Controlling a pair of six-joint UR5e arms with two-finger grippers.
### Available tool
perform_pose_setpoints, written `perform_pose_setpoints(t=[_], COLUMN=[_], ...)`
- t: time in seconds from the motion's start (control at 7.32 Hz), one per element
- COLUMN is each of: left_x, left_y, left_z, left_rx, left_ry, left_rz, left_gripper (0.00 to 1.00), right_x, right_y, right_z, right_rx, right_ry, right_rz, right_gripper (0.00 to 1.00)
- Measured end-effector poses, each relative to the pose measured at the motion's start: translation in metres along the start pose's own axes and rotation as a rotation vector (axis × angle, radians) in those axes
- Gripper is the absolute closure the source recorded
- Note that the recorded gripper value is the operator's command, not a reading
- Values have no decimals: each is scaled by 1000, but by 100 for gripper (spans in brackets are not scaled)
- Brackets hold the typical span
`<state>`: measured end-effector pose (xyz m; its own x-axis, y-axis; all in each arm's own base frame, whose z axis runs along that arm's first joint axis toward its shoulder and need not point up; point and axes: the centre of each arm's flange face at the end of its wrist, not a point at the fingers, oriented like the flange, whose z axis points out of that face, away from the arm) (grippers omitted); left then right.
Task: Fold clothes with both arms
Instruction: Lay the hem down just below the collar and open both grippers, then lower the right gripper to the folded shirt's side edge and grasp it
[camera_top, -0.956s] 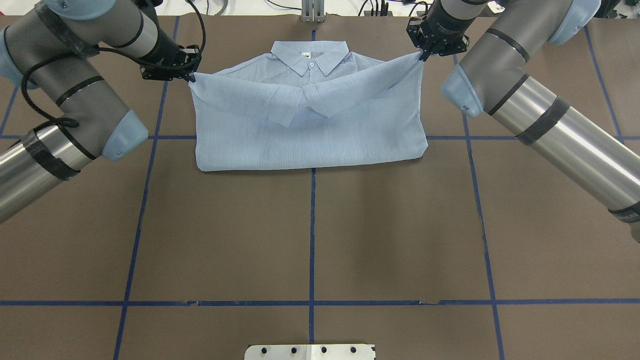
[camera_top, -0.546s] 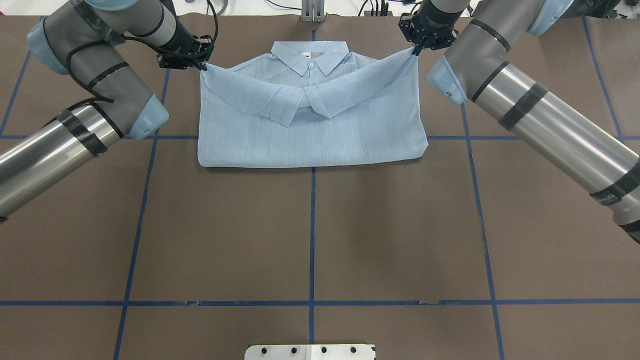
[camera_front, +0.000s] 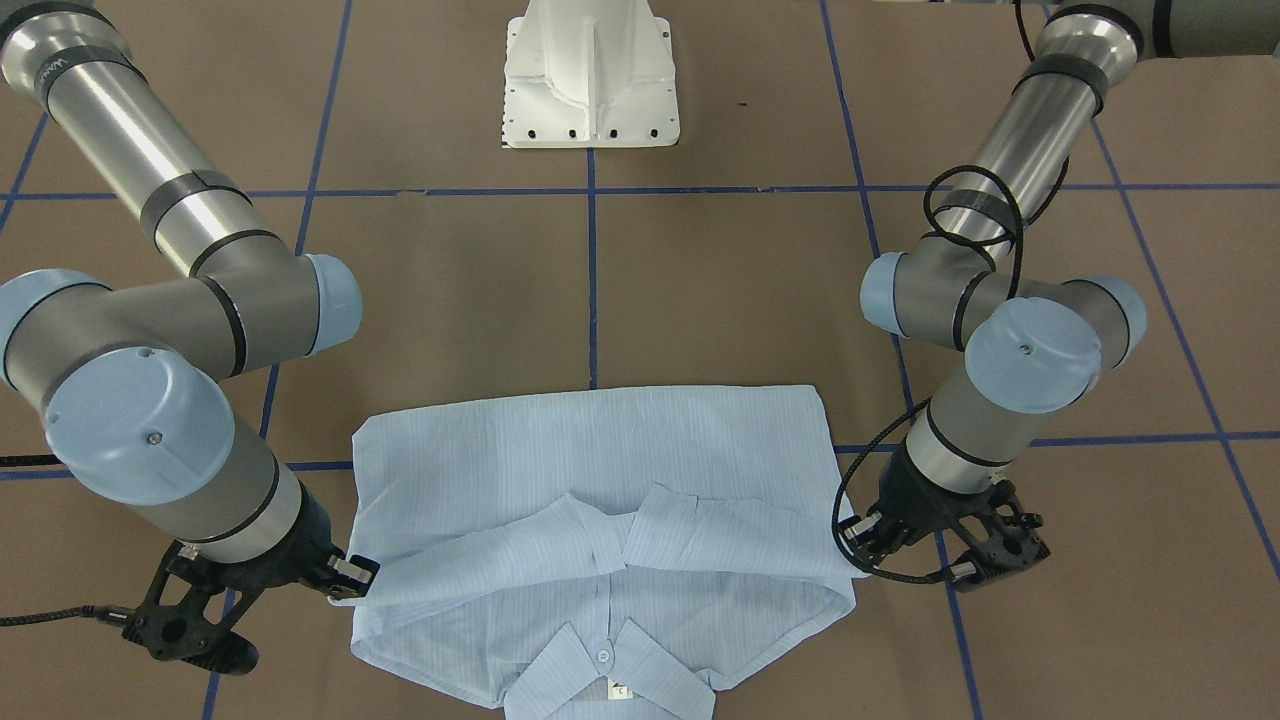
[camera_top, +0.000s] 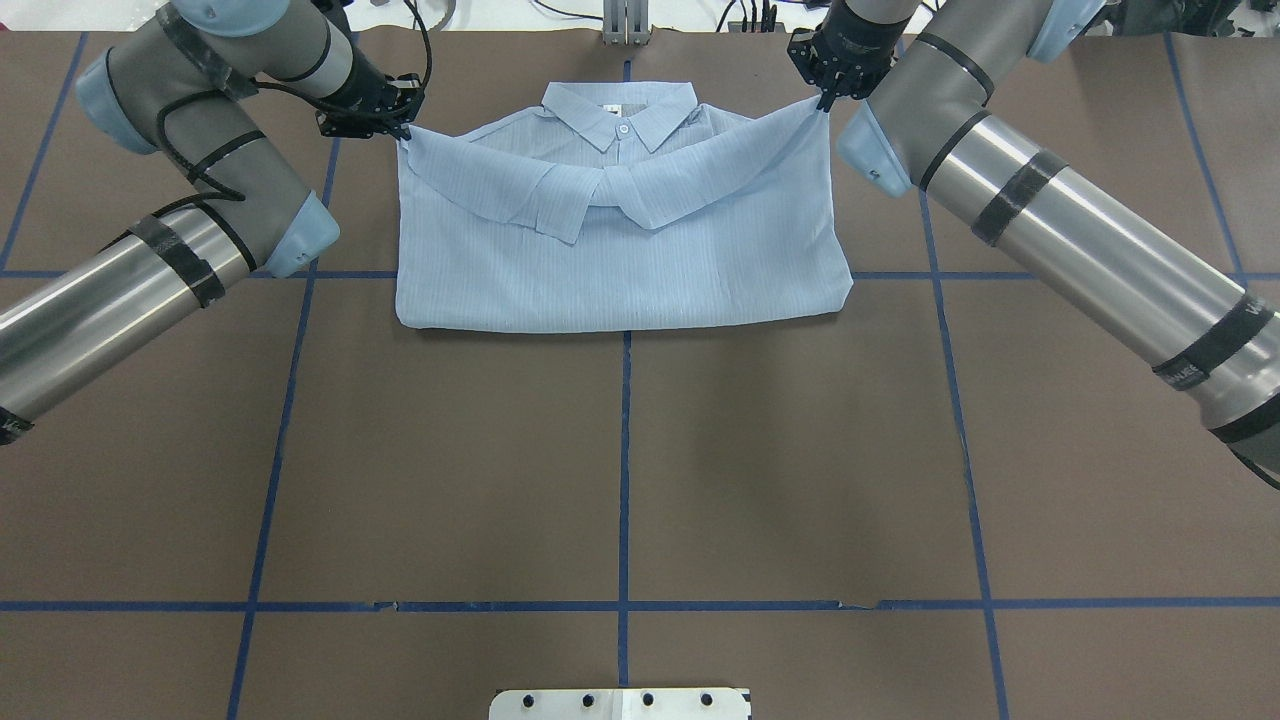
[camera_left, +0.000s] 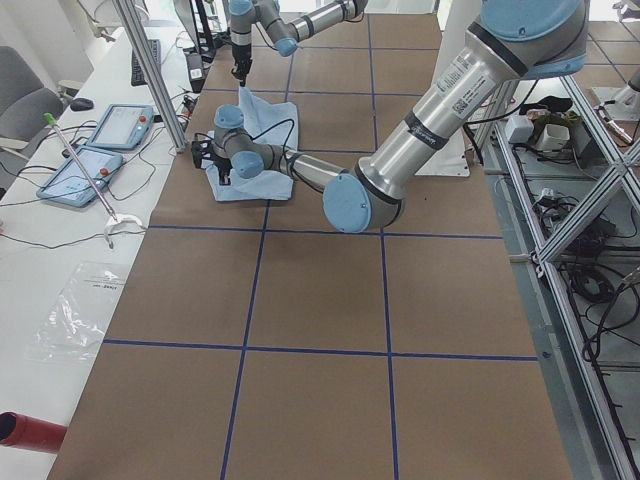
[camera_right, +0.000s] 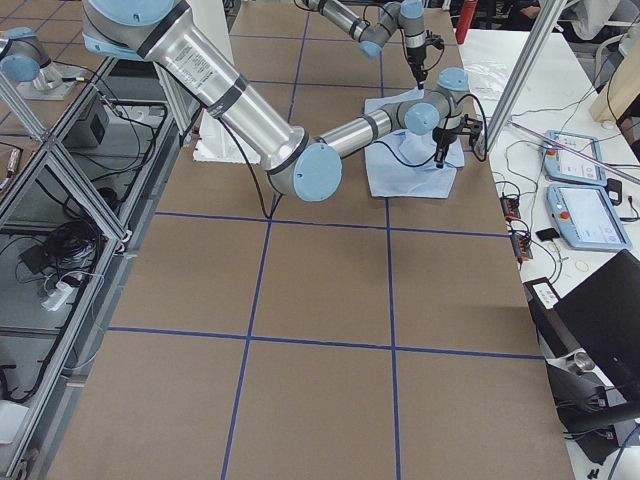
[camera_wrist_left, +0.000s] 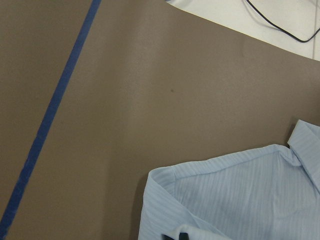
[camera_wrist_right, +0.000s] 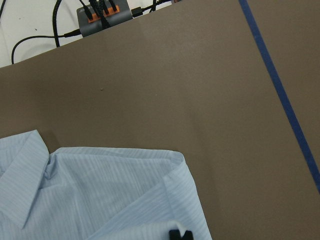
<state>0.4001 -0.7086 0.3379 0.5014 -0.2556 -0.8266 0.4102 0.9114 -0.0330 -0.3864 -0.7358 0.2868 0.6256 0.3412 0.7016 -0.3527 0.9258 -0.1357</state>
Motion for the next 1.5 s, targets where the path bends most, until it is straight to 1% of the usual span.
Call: perform_pose_setpoints(t=[0.41,0.55,0.68,1.23,1.37,1.5], left_x=[-4,-3,-2,0,1,0], left_y=[-4,-4,-4,-4,-4,-2], left_z=[10,10,10,6,1,-7], left_rx=[5,6,7,10,13,18], left_ry=[7,10,12,17,23,35], left_rz=[-15,-16,-18,-20,-19,-16], left_gripper=[100,72,1,1,1,1], right_x=[6,5,5,7,16,26], right_y=[-4,-3,-2,14,19,33], right_z=[11,11,12,25,24,22], right_rx=[-6,-5,0,26,28,27], right_ry=[13,7,-3,-6,-13,-31], right_rz=[4,-1,-8,-62,-76,-92], right_gripper=[100,41,0,0,0,0])
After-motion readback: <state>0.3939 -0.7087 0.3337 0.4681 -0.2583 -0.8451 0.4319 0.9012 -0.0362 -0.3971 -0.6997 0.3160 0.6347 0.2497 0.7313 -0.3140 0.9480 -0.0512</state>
